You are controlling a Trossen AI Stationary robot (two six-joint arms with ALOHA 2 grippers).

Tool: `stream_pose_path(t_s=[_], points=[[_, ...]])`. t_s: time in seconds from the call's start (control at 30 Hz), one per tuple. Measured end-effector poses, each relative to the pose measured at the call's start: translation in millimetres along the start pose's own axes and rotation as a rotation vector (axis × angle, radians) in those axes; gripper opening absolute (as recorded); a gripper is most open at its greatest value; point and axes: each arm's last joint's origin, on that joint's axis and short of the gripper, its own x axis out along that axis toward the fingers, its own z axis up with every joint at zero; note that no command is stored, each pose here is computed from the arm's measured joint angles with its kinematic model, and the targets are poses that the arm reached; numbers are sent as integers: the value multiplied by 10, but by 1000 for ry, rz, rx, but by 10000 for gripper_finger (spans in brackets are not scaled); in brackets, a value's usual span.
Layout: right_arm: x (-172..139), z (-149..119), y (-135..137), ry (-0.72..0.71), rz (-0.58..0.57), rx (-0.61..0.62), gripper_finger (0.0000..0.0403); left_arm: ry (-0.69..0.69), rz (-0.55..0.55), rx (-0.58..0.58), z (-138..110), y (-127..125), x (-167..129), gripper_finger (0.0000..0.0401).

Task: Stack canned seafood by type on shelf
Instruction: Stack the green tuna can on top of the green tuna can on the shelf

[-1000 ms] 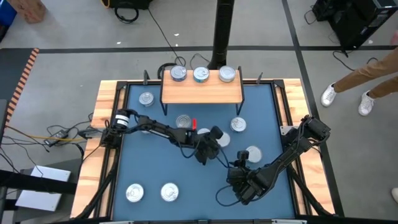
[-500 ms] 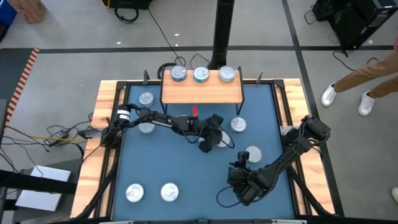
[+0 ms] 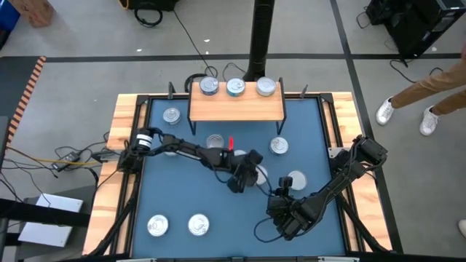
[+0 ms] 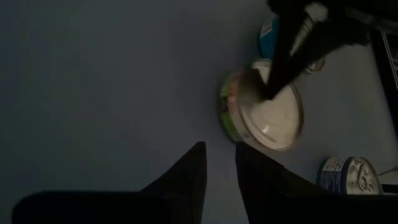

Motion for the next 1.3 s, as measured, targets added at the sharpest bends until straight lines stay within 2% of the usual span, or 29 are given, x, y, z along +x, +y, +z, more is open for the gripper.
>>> stream_pose_path(t_s=[0.23, 0.37, 0.5, 0.6, 0.7, 0.83, 1.1, 1.3], points=[[-7, -5, 8, 0, 5, 2, 94, 42, -92, 15, 131, -255, -59, 1], [-8, -2, 12, -3, 8, 6, 95, 38, -117, -17, 186, -270, -186, 1], [-9, -1, 14, -4, 9, 6, 95, 35, -190, -77, 200, -285, -372, 0], [-9, 0, 15, -5, 10, 7, 95, 29, -207, -85, 201, -359, -447, 0], [-9, 0, 15, -5, 10, 8, 97, 56, -170, -54, 228, -478, -457, 7], [-8, 2, 17, -7, 12, 7, 96, 87, -93, 0, 293, -611, -466, 38], [-8, 5, 20, -10, 14, 8, 97, 67, -63, 50, 435, -767, -496, 120], [-6, 5, 19, -10, 13, 2, 96, 116, -46, 74, 460, -814, -612, 152]])
